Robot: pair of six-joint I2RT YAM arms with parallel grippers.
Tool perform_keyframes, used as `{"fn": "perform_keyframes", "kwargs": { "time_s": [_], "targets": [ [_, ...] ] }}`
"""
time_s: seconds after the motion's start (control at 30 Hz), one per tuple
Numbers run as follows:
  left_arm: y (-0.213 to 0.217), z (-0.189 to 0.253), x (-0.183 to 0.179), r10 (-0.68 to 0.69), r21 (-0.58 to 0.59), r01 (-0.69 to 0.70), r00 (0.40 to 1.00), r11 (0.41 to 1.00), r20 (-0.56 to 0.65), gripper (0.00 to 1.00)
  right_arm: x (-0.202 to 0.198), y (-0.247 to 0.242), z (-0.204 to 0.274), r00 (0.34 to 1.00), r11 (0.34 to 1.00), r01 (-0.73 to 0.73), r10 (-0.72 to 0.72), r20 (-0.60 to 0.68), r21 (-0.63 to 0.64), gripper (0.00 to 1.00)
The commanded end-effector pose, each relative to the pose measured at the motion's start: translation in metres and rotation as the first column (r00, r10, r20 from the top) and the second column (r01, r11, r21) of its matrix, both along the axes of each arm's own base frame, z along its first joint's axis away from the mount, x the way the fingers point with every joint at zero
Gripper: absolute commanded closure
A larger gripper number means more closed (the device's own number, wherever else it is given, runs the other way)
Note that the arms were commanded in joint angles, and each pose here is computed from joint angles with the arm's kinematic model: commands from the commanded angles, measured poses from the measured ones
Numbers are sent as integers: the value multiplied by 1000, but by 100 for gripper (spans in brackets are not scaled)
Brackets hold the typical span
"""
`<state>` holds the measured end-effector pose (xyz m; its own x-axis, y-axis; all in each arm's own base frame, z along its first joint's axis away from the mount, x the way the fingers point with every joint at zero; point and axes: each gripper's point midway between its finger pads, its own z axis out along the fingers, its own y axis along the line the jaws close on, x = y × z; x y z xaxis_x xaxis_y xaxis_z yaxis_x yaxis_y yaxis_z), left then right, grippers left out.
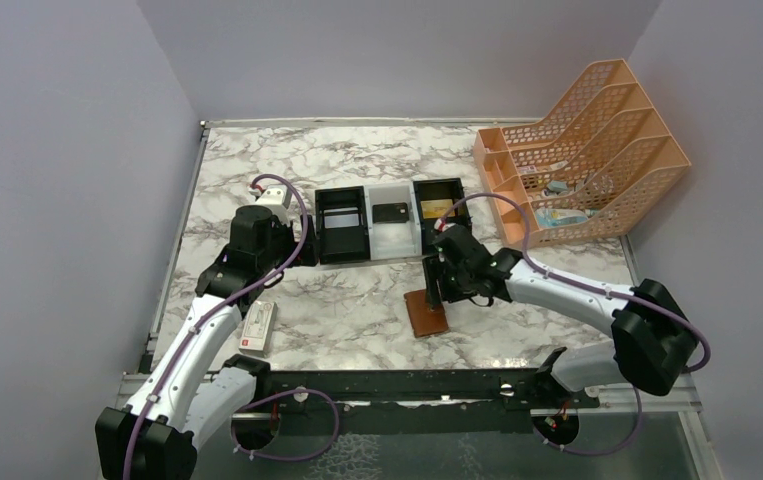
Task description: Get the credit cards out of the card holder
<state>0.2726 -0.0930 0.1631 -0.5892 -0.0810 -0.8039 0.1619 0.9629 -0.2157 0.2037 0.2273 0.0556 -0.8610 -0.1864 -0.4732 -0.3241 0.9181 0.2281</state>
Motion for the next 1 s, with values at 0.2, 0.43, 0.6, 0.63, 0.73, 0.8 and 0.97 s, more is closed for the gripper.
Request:
{"fn": "perform_keyframes", "kwargs": {
  "time_s": [0.2, 0.43, 0.6, 0.63, 0.73, 0.8, 0.97],
  "targets": [
    [2, 1, 0, 10, -4, -10, 1000, 1000, 6, 11, -7, 7, -6, 1000, 993, -23, 23, -1, -117, 58],
    [-3, -1, 0, -15, -19, 14, 1000, 1000, -12, 12, -10, 5, -23, 1000, 974, 14, -19, -19, -225, 66],
    [-34, 0, -8, -132, -157, 128, 991, 979, -19, 14, -16, -15, -39, 997, 949, 65, -77, -29, -308, 72],
    [-43, -2, -12, -159, -207, 147, 986, 967, -42, 16, -18, -16, -41, 996, 949, 65, -78, -33, -309, 72],
    [-75, -8, -25, -263, -327, 217, 959, 920, -104, 20, -23, -13, -45, 997, 964, 58, -70, -40, -261, 80],
    [-103, -15, -37, -333, -325, 280, 935, 903, -121, 21, -25, -7, -45, 997, 975, 56, -66, -42, -214, 97],
    [-151, -39, -59, -362, -365, 285, 917, 886, -164, 21, -26, 22, -33, 998, 998, 28, -31, -54, -49, 99]
  ]
}}
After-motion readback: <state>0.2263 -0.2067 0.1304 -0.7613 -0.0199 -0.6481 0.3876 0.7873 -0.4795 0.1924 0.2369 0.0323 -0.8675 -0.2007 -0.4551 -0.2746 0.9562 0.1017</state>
